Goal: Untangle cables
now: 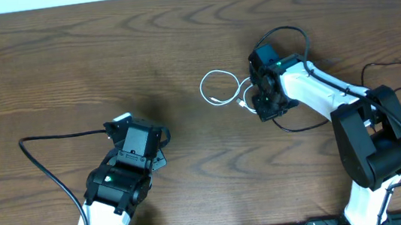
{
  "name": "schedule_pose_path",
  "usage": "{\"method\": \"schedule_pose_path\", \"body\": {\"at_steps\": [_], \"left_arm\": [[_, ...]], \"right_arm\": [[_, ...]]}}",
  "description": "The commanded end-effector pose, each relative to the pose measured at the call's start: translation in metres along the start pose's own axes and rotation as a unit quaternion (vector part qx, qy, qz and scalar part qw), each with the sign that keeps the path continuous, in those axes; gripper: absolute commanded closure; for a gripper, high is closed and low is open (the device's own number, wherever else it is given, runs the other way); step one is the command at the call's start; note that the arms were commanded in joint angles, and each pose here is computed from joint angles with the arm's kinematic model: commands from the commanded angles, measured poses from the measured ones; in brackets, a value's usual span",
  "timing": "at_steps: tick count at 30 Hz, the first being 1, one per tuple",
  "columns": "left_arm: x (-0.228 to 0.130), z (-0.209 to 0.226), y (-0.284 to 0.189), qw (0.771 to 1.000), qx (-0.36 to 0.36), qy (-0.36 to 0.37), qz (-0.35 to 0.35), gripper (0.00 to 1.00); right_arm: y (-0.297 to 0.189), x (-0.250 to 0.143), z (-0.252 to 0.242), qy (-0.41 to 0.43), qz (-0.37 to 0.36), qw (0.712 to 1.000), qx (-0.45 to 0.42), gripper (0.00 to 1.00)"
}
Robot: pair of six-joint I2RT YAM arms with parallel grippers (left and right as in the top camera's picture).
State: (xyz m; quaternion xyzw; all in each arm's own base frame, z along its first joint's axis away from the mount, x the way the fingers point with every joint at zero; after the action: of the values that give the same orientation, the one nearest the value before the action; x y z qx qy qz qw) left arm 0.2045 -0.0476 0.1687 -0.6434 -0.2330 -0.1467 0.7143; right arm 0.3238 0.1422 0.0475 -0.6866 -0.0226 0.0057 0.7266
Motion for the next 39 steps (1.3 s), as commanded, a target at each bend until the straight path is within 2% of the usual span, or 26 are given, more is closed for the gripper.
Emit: {"method": "schedule_pose_path", "body": {"at_steps": [1,6,13,20,23,26,29,32,36,39], "left_arm": [[0.003,0.003,-0.001,1.000,0.011,-0.005,-0.007,0.71],[0.003,0.003,-0.001,1.000,0.012,-0.005,-0.006,0.71],[0.003,0.004,-0.001,1.000,0.012,-0.005,-0.005,0.71],[0.003,0.004,-0.001,1.000,0.012,-0.005,-0.005,0.71],[0.003,0.004,-0.001,1.000,0.012,-0.005,-0.005,0.71],[0.003,0.004,-0.001,1.000,0.012,-0.005,-0.005,0.71],[0.003,0.004,-0.001,1.000,0.012,-0.005,-0.005,0.71],[0.003,0.004,-0.001,1.000,0.012,-0.005,-0.005,0.71],[0.003,0.004,-0.001,1.000,0.012,-0.005,-0.005,0.71],[0.003,0.004,-0.001,1.000,0.012,-0.005,-0.005,0.71]], "right_arm": [[0.004,-0.010,0.019,-0.017,0.036,0.997,0.070,0.99],[-0.047,-0.011,0.048,-0.091,0.011,0.968,0.234,0.99],[-0.134,-0.004,0.030,-0.105,-0.107,0.943,0.296,0.99],[-0.200,-0.002,-0.020,-0.065,-0.233,0.931,0.273,0.99],[-0.213,0.003,-0.056,0.000,-0.277,0.938,0.209,0.99],[-0.221,0.005,-0.104,0.103,-0.311,0.938,0.117,0.99],[-0.221,0.005,-0.127,0.152,-0.316,0.933,0.083,0.99],[-0.217,0.001,-0.123,0.142,-0.299,0.938,0.105,0.98],[-0.200,-0.011,-0.100,0.088,-0.237,0.956,0.146,0.82],[-0.184,-0.019,-0.088,0.080,-0.185,0.967,0.153,0.75]]}}
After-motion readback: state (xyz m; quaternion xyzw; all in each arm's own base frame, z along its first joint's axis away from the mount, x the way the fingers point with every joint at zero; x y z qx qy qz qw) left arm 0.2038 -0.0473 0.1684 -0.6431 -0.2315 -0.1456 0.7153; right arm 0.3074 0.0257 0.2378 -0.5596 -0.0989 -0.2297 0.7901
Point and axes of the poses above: each gripper's point midway between its finger pads, its own y axis out along the fingers, its own z axis along the line the jaws close on, x = y × z, the point moved 5 cm from there along -y, back along the fingers, and after that the axes turned 13 degrees about y, right-handed, at the moved point
